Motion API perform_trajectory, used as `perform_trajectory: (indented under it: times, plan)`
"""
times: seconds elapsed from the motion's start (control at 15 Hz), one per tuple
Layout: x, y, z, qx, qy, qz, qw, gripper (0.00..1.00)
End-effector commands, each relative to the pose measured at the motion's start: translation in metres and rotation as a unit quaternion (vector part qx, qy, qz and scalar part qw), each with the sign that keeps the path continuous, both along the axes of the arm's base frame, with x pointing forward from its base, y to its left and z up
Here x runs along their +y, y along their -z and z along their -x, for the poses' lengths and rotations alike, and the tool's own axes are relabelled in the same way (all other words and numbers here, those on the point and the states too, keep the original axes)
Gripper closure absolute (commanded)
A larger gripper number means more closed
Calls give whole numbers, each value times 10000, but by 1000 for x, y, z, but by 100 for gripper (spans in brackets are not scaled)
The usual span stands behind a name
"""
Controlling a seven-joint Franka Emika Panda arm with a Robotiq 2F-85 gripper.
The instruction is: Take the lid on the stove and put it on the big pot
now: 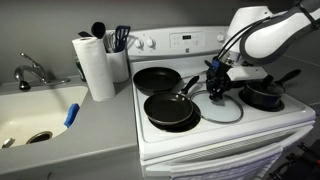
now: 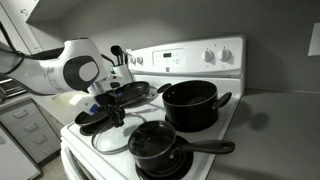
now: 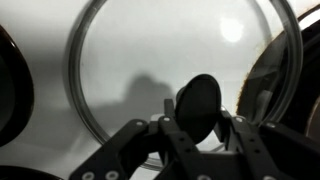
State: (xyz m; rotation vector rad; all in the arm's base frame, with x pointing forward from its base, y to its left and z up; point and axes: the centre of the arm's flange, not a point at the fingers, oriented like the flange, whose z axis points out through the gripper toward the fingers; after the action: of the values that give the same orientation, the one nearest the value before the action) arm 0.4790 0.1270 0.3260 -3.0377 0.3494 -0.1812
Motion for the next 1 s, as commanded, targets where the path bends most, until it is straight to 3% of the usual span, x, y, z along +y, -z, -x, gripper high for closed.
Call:
perform_trajectory:
  times: [0.0,0.93]
  plan:
    - [-5,-1,-8,242,16,-12,9997,86]
    - [-13,-59,-31,666,-236,770,9945,86]
